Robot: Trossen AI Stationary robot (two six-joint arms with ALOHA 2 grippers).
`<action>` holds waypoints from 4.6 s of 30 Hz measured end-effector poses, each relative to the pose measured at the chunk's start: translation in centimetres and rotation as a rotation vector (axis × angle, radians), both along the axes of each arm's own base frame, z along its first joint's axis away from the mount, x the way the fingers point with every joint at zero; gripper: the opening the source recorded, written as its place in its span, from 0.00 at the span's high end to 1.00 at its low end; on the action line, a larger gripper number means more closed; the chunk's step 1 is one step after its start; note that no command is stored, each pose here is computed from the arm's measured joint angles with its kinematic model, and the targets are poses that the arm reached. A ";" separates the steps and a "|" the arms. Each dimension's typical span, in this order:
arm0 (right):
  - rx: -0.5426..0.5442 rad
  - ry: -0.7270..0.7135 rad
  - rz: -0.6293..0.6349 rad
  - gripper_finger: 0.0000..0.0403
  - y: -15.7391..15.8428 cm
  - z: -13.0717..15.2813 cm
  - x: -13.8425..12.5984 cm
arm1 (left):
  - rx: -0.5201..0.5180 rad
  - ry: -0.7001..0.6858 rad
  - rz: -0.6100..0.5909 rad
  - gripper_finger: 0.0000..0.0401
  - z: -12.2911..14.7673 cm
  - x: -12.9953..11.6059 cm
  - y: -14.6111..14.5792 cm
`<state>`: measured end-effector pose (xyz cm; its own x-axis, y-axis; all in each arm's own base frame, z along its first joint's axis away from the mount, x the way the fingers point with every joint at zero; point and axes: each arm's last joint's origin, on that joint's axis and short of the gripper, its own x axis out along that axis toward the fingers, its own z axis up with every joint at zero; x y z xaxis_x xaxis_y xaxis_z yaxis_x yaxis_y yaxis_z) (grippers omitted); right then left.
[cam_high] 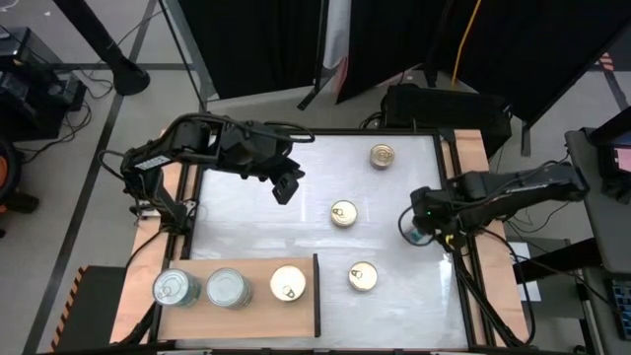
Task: Stack canned seafood by type on shelf
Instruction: Stack the blue pink tuna can on top of the blue pink tuna can on the shelf
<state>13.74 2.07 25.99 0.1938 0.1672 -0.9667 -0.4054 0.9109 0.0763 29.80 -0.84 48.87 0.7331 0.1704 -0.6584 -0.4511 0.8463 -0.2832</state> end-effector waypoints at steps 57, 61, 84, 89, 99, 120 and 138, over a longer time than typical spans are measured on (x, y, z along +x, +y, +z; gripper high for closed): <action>0.010 -0.333 -0.119 0.58 2.5 8.3 8.4 | 0.021 0.038 0.047 0.70 -0.3 -0.3 -0.2; 0.107 -0.615 -0.098 0.56 3.8 13.3 9.0 | -0.203 -0.060 0.018 0.70 0.8 -0.9 -0.7; 0.143 -1.343 0.212 0.55 15.2 15.3 20.1 | -0.300 -0.205 -0.063 0.70 4.2 -7.0 -4.5; -0.127 -1.337 0.335 0.55 16.8 14.8 22.8 | -0.369 -0.250 -0.075 0.70 5.0 -8.1 -5.0; -0.382 -1.134 0.491 0.55 18.6 11.1 25.7 | -0.406 -0.259 -0.119 0.70 5.4 -9.2 -6.3; -0.405 -1.005 0.456 0.50 18.4 8.3 27.0 | -0.361 -0.229 -0.187 0.70 5.1 -9.8 -7.8; -0.190 -1.022 0.274 0.29 17.9 9.1 27.1 | -0.339 -0.203 -0.180 0.70 4.8 -10.0 -8.0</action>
